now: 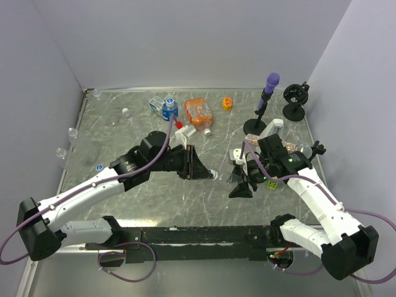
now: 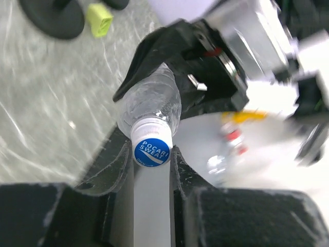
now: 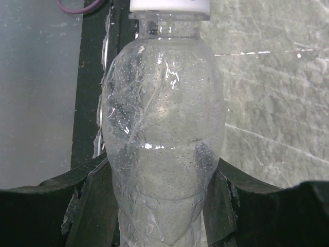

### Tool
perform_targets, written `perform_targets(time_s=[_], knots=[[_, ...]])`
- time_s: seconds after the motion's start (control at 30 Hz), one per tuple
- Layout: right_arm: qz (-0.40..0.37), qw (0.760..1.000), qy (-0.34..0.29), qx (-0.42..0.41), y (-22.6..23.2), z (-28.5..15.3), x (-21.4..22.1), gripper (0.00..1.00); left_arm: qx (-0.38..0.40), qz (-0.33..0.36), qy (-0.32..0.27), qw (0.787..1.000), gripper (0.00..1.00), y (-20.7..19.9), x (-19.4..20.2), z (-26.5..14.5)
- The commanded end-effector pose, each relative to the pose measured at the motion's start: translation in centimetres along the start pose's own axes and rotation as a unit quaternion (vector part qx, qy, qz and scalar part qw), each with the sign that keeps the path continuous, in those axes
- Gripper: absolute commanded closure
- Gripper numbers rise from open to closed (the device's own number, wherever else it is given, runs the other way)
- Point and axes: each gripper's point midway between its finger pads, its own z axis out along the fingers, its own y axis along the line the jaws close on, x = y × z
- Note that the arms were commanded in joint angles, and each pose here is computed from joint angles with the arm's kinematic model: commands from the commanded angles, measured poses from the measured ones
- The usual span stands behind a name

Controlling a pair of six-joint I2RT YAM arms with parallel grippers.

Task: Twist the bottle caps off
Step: Unscrew the bottle cap from the plastic bottle.

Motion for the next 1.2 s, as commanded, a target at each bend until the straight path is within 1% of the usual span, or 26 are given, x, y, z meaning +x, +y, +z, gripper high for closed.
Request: perform_targets(time_s=[0.0, 0.1, 0.17, 0.23, 0.3, 0.33, 0.37, 0.4, 0.47, 0.5, 0.53, 0.57, 0.6, 0.67, 0.7, 0.73, 0.77, 0.8, 0.83, 0.9, 0.97, 1.0, 1.17], knots=[[-0.042, 0.999, -0.007, 0.005, -0.6, 0.0, -0.6, 0.84, -0.006, -0.166, -0.066, 0.984, 0.99, -4.4, -3.5, -2.2], [-0.042, 0.999, -0.007, 0.008, -0.7, -0.1, -0.5, 0.84, -0.004, -0.17, -0.042, 0.984, 0.99, -4.5, -2.7, -1.8], [-0.042, 0.999, -0.007, 0.008, -0.6, -0.1, -0.4, 0.84, -0.008, -0.153, -0.038, 0.987, 0.95, -4.1, -2.4, -1.7], [-0.043, 0.999, -0.007, 0.009, -0.6, -0.1, -0.4, 0.84, -0.002, -0.128, -0.036, 0.991, 0.66, -3.9, -2.2, -1.7], [-0.042, 0.999, -0.007, 0.008, -0.6, 0.0, -0.3, 0.84, 0.015, -0.09, -0.028, 0.995, 0.31, -4.3, -1.7, -1.9], [-0.042, 0.999, -0.007, 0.008, -0.5, -0.1, -0.4, 0.84, 0.037, -0.061, -0.013, 0.997, 0.22, -4.7, -1.1, -2.2], [-0.042, 0.999, -0.006, 0.008, -0.5, -0.1, -0.4, 0.84, 0.042, -0.034, -0.007, 0.998, 0.12, -4.6, -0.7, -2.5], [-0.042, 0.999, -0.007, 0.008, -0.6, -0.1, -0.4, 0.84, 0.041, -0.008, -0.002, 0.999, 0.09, -4.0, -0.3, -2.6], [-0.042, 0.999, -0.008, 0.007, -0.5, -0.1, -0.5, 0.84, 0.037, 0.069, -0.005, 0.997, 0.02, -3.1, 0.2, -3.4], [-0.044, 0.999, -0.008, 0.007, -0.5, -0.1, -0.5, 0.84, 0.034, 0.105, -0.008, 0.994, 0.01, -2.5, 0.5, -3.8], [-0.044, 0.999, -0.008, 0.007, -0.5, -0.1, -0.5, 0.84, 0.031, 0.156, -0.016, 0.987, 0.03, -2.0, 0.7, -4.2], [-0.045, 0.999, -0.009, 0.008, -0.5, -0.1, -0.5, 0.84, 0.038, 0.204, -0.018, 0.978, 0.03, -1.4, 1.3, -4.4], [-0.045, 0.999, -0.009, 0.009, -0.5, -0.1, -0.5, 0.84, 0.048, 0.25, -0.03, 0.967, 0.03, -1.2, 1.4, -4.7], [-0.045, 0.999, -0.008, 0.009, -0.5, -0.1, -0.5, 0.84, 0.058, 0.341, -0.046, 0.937, 0.03, 0.2, 2.5, -5.0], [-0.045, 0.999, -0.008, 0.009, -0.5, -0.1, -0.5, 0.84, 0.065, 0.394, -0.057, 0.915, 0.03, 0.6, 2.7, -5.1], [-0.045, 0.999, -0.008, 0.009, -0.5, -0.2, -0.5, 0.84, 0.066, 0.456, -0.067, 0.885, 0.03, 1.3, 2.8, -5.2], [-0.047, 0.999, -0.009, 0.01, -0.4, -0.2, -0.5, 0.84, 0.064, 0.499, -0.093, 0.859, 0.03, 1.2, 2.1, -5.3], [-0.046, 0.999, -0.009, 0.01, -0.4, -0.2, -0.5, 0.84, 0.065, 0.53, -0.106, 0.839, 0.03, 1.4, 1.9, -5.2], [-0.046, 0.999, -0.008, 0.011, -0.4, -0.2, -0.4, 0.84, 0.058, 0.552, -0.117, 0.823, 0.03, 1.5, 1.3, -5.1], [-0.047, 0.999, -0.009, 0.011, -0.3, -0.2, -0.3, 0.84, 0.055, 0.582, -0.122, 0.802, 0.03, 1.3, 0.3, -4.5], [-0.044, 0.999, -0.009, 0.008, -0.3, -0.1, -0.3, 0.83, 0.058, 0.6, -0.114, 0.79, 0.01, 0.9, -0.7, -3.6], [-0.045, 0.999, -0.009, 0.008, -0.3, -0.1, -0.4, 0.83, 0.061, 0.602, -0.109, 0.789, 0.03, 0.7, -1.1, -3.1], [-0.047, 0.999, -0.011, 0.007, -0.3, -0.2, -0.5, 0.83, 0.107, 0.612, -0.083, 0.779, 0.23, -0.3, -1.4, -1.1]])
